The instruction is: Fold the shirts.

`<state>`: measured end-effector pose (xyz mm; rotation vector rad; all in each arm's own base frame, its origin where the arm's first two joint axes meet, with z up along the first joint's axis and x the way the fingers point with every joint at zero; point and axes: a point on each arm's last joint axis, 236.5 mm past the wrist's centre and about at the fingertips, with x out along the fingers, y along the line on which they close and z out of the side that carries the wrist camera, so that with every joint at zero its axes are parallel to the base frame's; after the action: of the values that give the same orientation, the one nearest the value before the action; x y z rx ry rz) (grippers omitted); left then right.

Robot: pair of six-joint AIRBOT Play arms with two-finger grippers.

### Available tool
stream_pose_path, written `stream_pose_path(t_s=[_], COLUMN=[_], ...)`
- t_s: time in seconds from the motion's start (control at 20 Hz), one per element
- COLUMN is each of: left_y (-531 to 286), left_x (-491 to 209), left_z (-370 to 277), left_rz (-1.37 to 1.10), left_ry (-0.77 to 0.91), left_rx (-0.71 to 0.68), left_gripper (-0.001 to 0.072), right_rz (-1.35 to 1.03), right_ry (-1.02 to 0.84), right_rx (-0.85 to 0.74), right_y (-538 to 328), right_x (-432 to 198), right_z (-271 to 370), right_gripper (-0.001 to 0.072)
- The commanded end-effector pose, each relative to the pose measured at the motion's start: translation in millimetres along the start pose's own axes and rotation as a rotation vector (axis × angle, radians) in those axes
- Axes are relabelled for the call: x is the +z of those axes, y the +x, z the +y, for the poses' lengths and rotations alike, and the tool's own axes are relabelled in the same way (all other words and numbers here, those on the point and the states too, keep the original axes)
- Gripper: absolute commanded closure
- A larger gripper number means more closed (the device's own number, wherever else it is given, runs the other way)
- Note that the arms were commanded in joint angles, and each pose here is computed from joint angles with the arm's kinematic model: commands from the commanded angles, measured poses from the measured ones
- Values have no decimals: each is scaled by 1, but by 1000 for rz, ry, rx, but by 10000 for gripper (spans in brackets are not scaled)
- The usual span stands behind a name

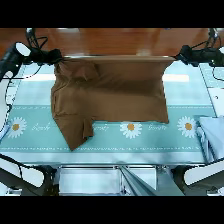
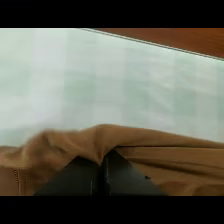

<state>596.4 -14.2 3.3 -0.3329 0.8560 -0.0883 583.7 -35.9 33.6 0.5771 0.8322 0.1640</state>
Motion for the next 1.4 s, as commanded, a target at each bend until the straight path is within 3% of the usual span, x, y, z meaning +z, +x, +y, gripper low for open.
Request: stream_pose_path(t_s=[0.0,0.2,0.6,1.2,1.25,1.3,1.35], left_y=[22,19,-8,-15,-17,-20,-24], left_x=[-12,-23,-111,-140,-143,-147,-151], left_z=[9,1,-7,-2,-1,0,4], left_rz=[25,77,467,596,612,630,656], left_ry=[-18,-37,45,29,26,27,35], left_rx=[9,-19,-73,-82,-83,-81,-71], left_gripper=[688,688,688,687,672,551,258], right_rz=[14,71,334,559,562,563,571], right_ry=[16,8,-14,25,43,63,87], right_rx=[-13,1,-19,-14,-27,-37,-40], right_y=[21,22,11,43,44,44,42], right_x=[-5,-19,-80,-149,-150,-151,-152], right_z=[-17,-15,-21,-20,-21,-21,-20], right_gripper=[682,682,682,681,631,477,358])
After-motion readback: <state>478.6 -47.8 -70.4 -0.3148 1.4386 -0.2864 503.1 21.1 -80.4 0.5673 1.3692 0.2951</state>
